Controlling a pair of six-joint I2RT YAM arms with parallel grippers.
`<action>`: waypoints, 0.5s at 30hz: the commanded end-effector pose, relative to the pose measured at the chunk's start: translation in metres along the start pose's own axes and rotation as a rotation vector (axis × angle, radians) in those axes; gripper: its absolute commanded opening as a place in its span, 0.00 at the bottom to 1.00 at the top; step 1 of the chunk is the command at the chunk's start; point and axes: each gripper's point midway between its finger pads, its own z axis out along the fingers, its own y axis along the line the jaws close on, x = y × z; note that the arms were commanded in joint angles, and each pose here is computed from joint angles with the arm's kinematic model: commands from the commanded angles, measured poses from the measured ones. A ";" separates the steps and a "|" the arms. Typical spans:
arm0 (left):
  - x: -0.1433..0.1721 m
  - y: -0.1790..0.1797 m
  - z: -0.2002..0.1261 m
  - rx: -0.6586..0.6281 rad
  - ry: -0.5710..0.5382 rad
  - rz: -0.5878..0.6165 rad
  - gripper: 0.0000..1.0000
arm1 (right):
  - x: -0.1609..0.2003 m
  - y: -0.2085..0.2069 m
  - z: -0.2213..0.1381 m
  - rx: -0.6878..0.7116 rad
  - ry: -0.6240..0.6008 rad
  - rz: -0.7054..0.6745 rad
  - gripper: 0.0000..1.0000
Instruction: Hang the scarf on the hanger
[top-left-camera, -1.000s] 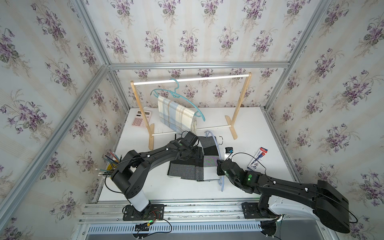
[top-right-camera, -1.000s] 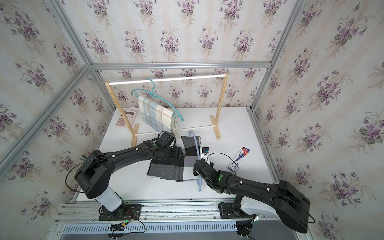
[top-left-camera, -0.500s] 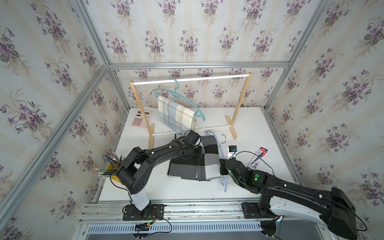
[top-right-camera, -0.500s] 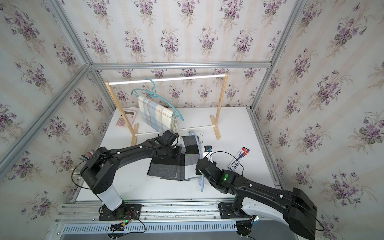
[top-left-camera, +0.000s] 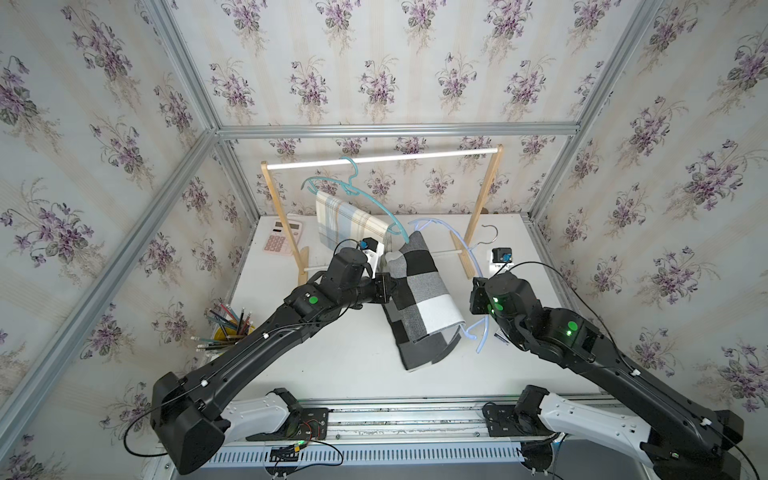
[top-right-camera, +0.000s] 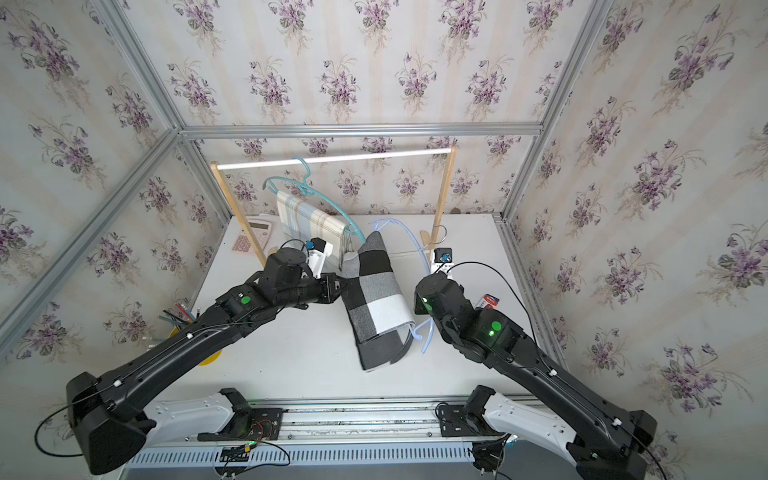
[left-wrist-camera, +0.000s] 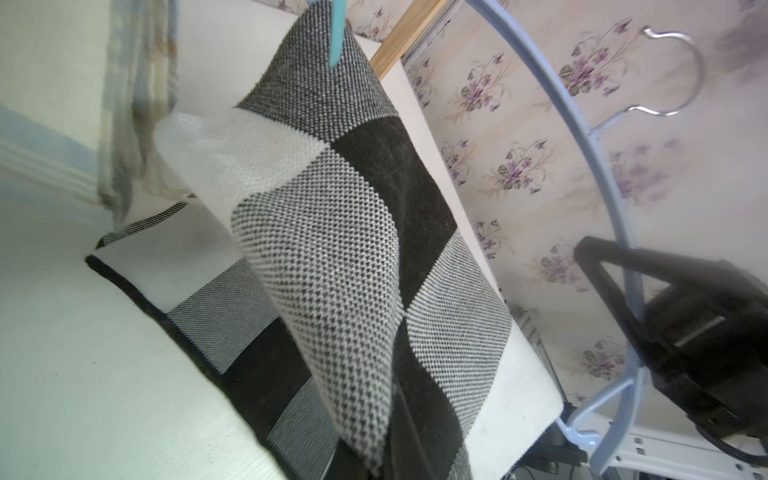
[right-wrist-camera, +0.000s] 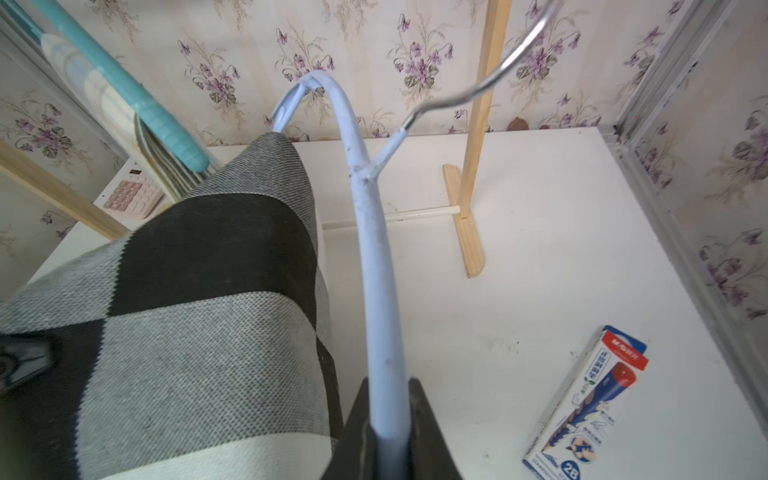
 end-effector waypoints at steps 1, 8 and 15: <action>0.006 -0.010 -0.012 0.041 0.021 -0.023 0.00 | -0.014 -0.022 0.001 0.118 -0.020 -0.085 0.00; 0.020 -0.035 -0.020 0.183 0.059 -0.063 0.00 | -0.015 -0.036 0.025 0.165 -0.035 -0.049 0.00; 0.043 -0.040 -0.009 0.206 0.103 -0.080 0.00 | -0.022 -0.047 0.039 0.223 -0.077 -0.035 0.00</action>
